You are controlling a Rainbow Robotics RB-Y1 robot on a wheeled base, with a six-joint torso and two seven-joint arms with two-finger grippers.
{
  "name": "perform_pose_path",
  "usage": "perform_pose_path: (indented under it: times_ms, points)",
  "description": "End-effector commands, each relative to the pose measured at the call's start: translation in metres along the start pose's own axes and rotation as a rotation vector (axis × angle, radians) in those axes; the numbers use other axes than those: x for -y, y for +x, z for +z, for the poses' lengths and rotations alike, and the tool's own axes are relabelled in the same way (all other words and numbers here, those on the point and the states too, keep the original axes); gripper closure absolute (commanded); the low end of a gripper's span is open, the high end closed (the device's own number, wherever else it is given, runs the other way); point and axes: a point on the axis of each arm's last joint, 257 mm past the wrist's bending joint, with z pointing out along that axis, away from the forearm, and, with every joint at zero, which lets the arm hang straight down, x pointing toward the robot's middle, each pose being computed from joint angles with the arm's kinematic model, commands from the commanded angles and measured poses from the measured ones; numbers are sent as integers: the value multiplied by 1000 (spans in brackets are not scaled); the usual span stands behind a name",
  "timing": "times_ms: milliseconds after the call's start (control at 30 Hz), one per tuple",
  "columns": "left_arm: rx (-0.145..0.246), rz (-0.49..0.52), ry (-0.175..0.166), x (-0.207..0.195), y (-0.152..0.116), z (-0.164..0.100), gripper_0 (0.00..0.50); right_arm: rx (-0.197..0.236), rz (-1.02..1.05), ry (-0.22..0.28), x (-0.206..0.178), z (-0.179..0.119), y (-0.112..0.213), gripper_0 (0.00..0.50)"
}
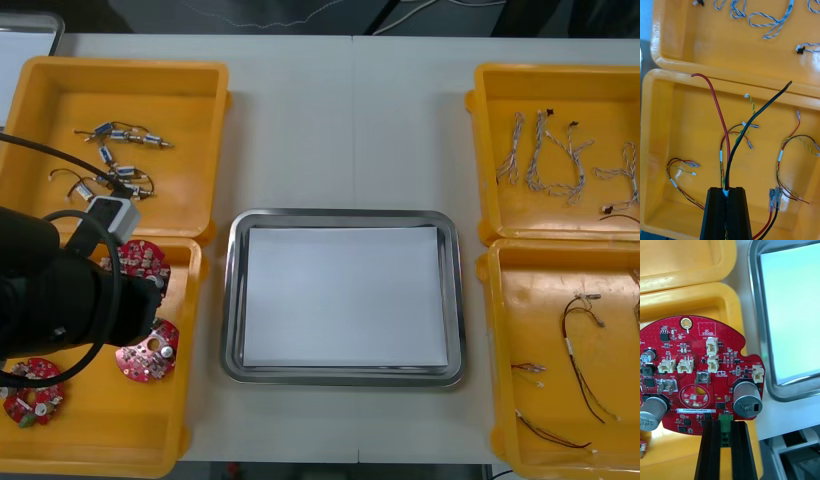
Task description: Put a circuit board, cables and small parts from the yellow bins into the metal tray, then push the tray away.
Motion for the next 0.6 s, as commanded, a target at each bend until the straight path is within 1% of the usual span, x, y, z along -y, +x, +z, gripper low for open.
perform_pose_path:
  times_ms: [33, 133, 200, 300, 533, 600]
  points:
    - [48, -71, -22, 11, -16, -10, 500, -12, -91, 8, -14, -17, -17, 500]
    - [45, -70, -18, 22, -17, -9, 500, -28, -141, -20, -28, -18, -20, 500]
    - [44, -66, -10, 33, -18, -8, 500, -24, -184, -40, -42, -17, -24, 500]
    - [47, -58, -2, 45, -21, -9, 500, -18, -244, -46, -57, -14, -27, 500]
    - [26, -56, 21, 72, -25, 0, 500, -11, -363, -66, -90, -10, -31, 500]
    - [19, -57, 27, 82, -29, 6, 500, -16, -393, -82, -101, -9, -31, 500]
